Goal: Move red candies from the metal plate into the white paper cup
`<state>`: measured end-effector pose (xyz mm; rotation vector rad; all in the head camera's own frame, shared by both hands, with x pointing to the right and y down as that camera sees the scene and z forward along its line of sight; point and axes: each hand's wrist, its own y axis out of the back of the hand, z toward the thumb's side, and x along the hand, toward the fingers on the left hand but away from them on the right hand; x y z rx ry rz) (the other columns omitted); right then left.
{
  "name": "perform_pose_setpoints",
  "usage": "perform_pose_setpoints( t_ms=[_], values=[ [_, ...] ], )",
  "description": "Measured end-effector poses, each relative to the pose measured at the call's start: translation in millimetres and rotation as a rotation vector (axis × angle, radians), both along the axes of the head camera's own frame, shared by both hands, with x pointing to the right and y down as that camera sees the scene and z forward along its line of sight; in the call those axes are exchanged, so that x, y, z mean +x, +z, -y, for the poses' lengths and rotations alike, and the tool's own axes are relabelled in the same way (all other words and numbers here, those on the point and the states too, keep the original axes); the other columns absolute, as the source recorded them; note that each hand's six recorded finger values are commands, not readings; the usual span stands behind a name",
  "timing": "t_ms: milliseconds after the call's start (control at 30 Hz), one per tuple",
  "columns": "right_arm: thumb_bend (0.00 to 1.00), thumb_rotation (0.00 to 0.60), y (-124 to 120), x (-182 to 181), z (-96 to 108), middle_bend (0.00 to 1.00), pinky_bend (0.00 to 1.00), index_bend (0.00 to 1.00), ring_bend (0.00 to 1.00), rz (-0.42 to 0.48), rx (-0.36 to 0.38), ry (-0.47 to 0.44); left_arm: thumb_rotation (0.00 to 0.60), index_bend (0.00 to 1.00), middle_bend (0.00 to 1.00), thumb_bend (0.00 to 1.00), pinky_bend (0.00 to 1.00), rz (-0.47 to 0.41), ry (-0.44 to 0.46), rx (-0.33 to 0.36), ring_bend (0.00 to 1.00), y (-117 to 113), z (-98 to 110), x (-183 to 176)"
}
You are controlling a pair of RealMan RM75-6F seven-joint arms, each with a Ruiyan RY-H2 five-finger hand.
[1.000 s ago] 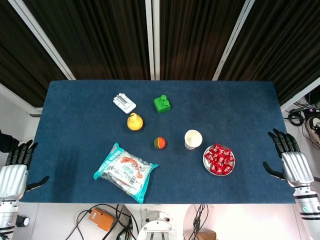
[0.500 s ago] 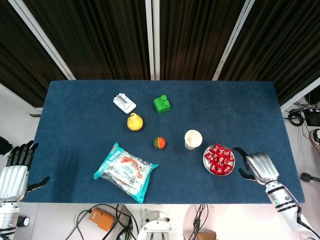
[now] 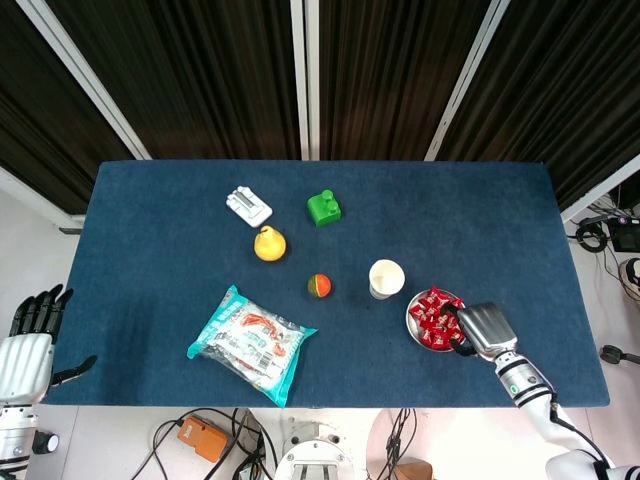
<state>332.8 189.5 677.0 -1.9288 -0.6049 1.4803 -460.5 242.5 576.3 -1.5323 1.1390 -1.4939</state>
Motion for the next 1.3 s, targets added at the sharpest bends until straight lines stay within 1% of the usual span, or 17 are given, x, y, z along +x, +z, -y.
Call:
perform_pose_setpoints(
  t_ms=[467,633,700,833,1033,1167,1300],
  values=[
    [0.45,0.600,14,-11,1,0.89,1.00,0.47,1.00,0.012,-0.043,-0.010,0.600,0.00,0.00,0.00,0.00,0.013,-0.008,0.005,0.00,-2,-2,-6],
    [0.45,0.600,17,-12,3,0.89,1.00,0.61,1.00,0.003,-0.043,-0.009,0.600,0.00,0.00,0.00,0.00,0.015,-0.013,0.009,0.00,-3,-3,-8],
    [0.47,0.600,17,-12,5,0.90,1.00,0.67,1.00,0.001,-0.039,-0.003,0.600,0.00,0.00,0.00,0.00,0.016,-0.015,0.010,0.00,-3,-3,-8],
    [0.48,0.600,13,-12,11,0.90,1.00,0.70,1.00,0.014,-0.022,0.014,0.600,0.00,0.00,0.00,0.00,0.017,-0.020,0.014,0.00,-4,-3,-10],
    [0.48,0.600,-12,-13,29,0.90,1.00,0.71,1.00,0.060,0.035,0.033,0.600,0.00,0.00,0.00,0.00,0.020,-0.013,0.015,0.00,-4,-1,-9],
    [0.49,0.600,-36,-21,57,0.90,1.00,0.71,1.00,0.100,0.105,0.026,0.600,0.00,0.00,0.00,0.00,0.021,-0.009,0.018,0.00,-5,1,-8],
    [0.49,0.600,-48,-42,86,0.90,1.00,0.72,1.00,0.143,0.151,0.006,0.600,0.00,0.00,0.00,0.00,0.022,-0.008,0.016,0.00,-5,2,-7]
  ],
)
